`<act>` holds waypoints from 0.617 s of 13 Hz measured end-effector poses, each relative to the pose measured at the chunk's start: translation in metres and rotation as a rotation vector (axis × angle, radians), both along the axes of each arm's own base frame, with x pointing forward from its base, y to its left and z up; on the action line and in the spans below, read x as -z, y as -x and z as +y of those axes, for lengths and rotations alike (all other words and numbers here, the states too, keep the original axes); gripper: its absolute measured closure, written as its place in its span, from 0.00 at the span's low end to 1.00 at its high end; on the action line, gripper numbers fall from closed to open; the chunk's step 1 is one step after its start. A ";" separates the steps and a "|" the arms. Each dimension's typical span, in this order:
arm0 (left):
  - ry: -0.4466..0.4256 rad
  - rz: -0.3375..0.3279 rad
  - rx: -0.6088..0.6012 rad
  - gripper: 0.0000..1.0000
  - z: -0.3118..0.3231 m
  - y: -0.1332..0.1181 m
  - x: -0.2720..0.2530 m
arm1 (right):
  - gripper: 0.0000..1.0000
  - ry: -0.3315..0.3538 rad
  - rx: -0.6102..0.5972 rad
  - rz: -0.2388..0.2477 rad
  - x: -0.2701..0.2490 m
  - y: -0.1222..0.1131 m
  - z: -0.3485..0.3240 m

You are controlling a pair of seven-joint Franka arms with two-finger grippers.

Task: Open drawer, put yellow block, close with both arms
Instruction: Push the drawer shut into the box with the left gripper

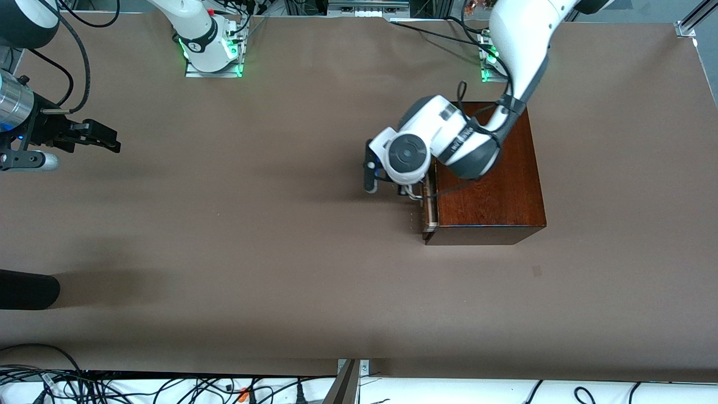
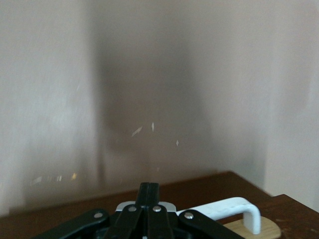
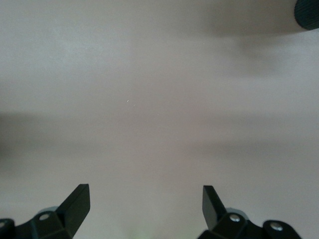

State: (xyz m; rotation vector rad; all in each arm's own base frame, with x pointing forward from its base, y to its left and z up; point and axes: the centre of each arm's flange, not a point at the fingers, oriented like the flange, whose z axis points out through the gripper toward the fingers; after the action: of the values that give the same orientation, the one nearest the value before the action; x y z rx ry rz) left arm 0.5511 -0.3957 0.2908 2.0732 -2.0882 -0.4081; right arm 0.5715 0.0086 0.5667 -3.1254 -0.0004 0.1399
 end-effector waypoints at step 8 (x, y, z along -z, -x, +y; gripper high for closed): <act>0.017 -0.048 -0.026 0.99 0.014 -0.016 -0.031 | 0.00 0.000 0.000 0.001 0.000 0.000 0.000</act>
State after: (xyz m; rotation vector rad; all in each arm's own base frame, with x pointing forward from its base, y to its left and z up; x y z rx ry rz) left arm 0.5676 -0.3820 0.3219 2.1181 -2.0818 -0.3390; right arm 0.5717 0.0086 0.5663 -3.1255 -0.0002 0.1409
